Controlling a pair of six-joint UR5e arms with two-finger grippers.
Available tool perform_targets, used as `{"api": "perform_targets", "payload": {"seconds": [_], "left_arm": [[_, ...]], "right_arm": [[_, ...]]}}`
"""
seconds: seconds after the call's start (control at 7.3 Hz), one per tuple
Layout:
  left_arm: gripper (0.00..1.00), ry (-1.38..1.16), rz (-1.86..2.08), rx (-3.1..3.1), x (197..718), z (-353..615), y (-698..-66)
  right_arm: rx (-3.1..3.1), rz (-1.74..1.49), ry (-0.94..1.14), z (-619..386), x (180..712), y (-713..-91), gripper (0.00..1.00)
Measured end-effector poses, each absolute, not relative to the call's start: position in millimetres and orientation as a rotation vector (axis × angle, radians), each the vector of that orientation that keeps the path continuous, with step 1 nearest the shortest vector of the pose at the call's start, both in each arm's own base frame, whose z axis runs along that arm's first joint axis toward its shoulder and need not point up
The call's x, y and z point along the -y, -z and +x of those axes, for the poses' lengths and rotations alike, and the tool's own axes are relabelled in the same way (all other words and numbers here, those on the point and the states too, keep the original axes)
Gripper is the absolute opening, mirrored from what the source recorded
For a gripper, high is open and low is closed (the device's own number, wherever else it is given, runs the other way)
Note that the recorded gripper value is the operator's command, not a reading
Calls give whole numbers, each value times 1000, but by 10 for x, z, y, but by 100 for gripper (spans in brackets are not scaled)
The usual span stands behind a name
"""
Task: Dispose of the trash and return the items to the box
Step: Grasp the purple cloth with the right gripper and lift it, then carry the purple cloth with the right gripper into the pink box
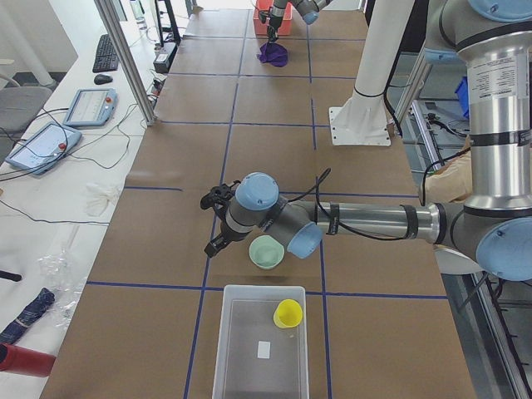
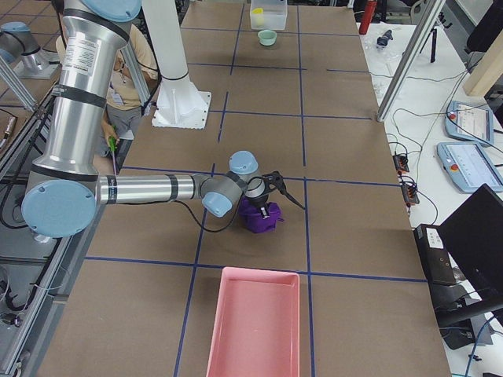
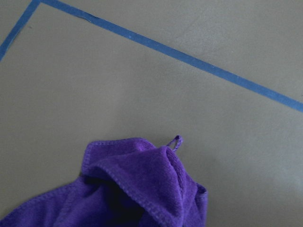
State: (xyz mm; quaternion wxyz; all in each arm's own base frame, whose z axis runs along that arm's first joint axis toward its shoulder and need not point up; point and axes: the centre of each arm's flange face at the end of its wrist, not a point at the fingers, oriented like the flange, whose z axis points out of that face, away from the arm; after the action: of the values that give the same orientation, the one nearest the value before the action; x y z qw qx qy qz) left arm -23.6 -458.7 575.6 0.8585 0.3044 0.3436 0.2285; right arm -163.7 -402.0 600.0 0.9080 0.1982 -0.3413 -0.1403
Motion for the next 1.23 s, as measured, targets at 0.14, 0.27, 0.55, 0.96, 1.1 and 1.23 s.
{"api": "perform_targets", "payload": {"seconds": [0.14,0.27,0.55,0.96,1.1,1.23], "left_arm": [[100,-413,628,-740,4618,-226,-5653],[100,-354,615,-760,4640,-202,-5570],[100,-272,588,-791,4680,-48,-5399],[100,-210,564,-827,4683,380,-5126],[100,-203,561,-841,4700,493,-5065],[100,-198,560,-845,4720,564,-5027]], "right_arm": [[681,421,328,-1254,4130,-5959,0],[647,431,373,-695,4230,-5883,0],[593,420,465,476,4283,-5739,0],[539,388,552,2019,4236,-5789,0],[554,363,553,2193,4139,-6036,80],[570,344,534,2247,4086,-6260,100]]}}
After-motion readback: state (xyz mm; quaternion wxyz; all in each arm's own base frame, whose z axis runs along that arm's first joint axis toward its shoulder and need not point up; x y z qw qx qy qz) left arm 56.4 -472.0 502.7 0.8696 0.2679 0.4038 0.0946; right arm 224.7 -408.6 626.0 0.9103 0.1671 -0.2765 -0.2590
